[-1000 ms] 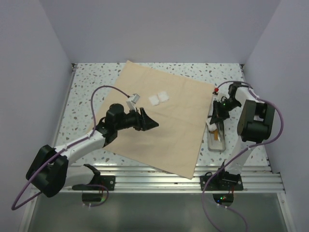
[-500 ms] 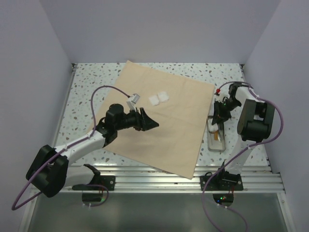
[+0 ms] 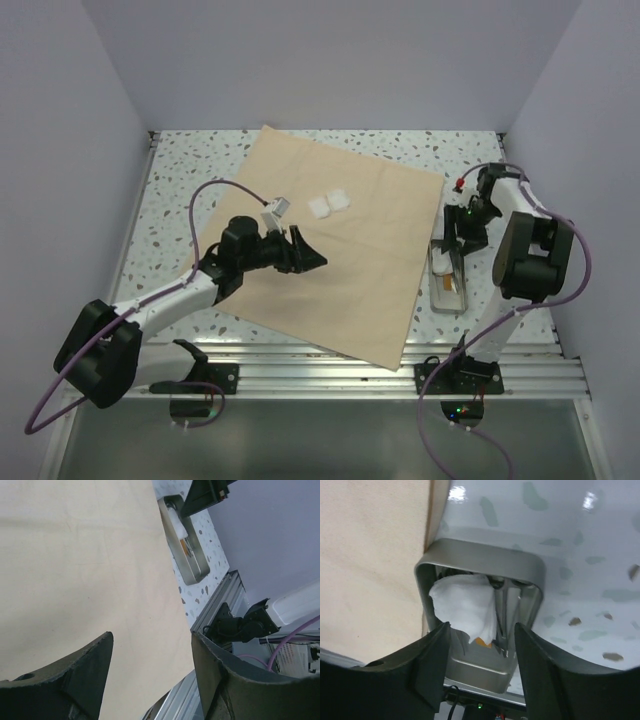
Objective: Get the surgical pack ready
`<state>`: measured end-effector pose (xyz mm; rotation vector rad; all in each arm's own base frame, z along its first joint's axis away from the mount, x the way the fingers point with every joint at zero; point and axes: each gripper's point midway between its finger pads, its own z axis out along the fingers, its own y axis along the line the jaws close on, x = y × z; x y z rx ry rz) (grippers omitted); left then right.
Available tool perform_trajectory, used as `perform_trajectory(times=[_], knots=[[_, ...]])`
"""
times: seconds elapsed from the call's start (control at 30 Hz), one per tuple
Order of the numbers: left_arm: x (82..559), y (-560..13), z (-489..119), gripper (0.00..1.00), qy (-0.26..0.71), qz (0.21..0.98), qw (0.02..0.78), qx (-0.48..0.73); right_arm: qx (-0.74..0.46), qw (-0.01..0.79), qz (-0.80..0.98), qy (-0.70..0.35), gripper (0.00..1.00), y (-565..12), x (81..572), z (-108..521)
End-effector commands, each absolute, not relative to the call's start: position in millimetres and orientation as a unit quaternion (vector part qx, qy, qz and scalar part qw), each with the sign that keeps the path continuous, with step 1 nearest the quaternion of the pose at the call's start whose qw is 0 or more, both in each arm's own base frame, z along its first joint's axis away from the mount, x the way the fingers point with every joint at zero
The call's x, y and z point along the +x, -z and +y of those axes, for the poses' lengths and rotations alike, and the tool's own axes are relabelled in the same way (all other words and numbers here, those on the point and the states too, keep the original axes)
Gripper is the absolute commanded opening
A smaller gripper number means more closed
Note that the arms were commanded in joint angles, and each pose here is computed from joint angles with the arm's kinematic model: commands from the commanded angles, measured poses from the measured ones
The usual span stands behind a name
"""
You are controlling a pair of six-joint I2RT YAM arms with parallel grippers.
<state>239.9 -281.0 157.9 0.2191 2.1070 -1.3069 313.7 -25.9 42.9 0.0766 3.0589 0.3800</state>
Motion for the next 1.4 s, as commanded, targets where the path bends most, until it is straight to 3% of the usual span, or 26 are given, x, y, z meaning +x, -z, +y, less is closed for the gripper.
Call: perform_trajectory(times=[0.0,0.13,0.17,0.2,0.37,0.6,0.7,0.77,0.9,1.37], knots=[[257,-165,-277,0.68,0.469,0.811,0.342,0.079,0.040,0.101,0.994,-0.030,0.61,-91,329,-51],[271,-164,-274,0.69,0.441,0.826,0.345,0.064,0.055,0.157,0.985,0.049,0.76,-128,339,-51],[275,-165,-275,0.70,0.437,0.828,0.347,0.061,0.039,0.175,0.982,0.062,0.83,-137,345,-34],[283,-166,-274,0.70,0.428,0.832,0.349,0.051,0.054,0.203,0.974,0.085,0.99,-149,350,-32],[319,-166,-278,0.69,0.397,0.851,0.344,0.020,0.101,0.263,0.957,0.073,0.99,-174,367,5],[370,-148,-278,0.62,0.350,0.872,0.342,-0.016,0.081,0.346,0.922,-0.157,0.99,-191,382,82],[395,-135,-283,0.57,0.340,0.879,0.334,-0.030,0.068,0.330,0.919,-0.206,0.97,-182,385,104],[411,-125,-287,0.52,0.332,0.883,0.328,-0.038,0.057,0.328,0.918,-0.214,0.92,-181,388,115],[435,-108,-290,0.49,0.326,0.888,0.321,-0.053,0.043,0.344,0.905,-0.244,0.91,-192,387,135],[464,-65,-274,0.51,0.289,0.907,0.285,-0.110,-0.001,0.341,0.914,-0.221,0.91,-182,380,135]])
